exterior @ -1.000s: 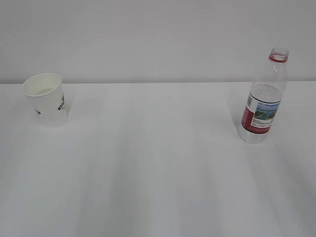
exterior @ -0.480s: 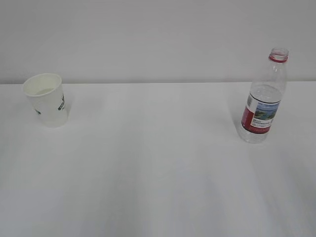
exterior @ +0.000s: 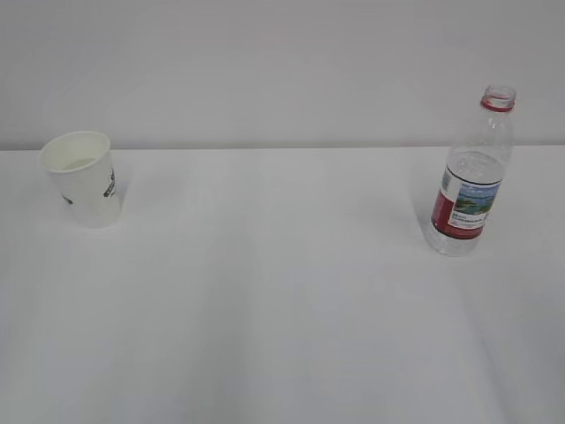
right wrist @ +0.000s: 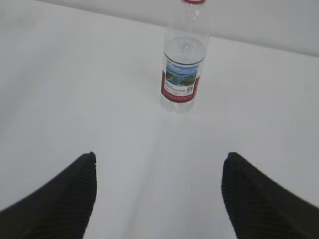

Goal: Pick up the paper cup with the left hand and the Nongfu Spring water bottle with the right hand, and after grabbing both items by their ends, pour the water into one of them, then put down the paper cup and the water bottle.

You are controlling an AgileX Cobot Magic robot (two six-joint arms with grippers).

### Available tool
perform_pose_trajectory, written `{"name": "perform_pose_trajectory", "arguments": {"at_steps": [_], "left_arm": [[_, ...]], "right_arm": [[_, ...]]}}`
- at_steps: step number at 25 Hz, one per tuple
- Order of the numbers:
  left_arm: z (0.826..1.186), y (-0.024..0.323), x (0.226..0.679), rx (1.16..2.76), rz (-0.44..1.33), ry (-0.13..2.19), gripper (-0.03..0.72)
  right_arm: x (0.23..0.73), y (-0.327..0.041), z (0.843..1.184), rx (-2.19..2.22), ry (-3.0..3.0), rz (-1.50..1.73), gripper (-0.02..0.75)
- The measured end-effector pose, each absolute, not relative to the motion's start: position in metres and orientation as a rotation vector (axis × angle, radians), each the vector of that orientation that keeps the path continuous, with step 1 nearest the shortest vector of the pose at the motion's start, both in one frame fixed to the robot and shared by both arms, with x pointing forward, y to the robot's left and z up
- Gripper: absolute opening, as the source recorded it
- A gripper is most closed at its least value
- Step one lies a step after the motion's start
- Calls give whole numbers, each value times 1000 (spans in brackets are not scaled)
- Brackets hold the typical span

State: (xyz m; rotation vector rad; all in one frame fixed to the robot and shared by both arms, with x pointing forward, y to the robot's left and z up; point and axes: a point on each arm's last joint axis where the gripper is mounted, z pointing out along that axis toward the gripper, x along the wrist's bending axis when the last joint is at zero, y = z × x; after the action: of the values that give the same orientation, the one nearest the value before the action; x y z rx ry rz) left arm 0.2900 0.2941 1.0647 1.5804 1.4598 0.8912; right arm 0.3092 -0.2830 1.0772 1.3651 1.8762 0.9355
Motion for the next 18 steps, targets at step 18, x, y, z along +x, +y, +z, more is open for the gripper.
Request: {"name": "perform_pose_trajectory", "arguments": {"at_steps": [18], "left_arm": [[1055,294,270,1799,699,1615,559]], "right_arm": [[294,-303,1051,1719,1868,571,587]]}}
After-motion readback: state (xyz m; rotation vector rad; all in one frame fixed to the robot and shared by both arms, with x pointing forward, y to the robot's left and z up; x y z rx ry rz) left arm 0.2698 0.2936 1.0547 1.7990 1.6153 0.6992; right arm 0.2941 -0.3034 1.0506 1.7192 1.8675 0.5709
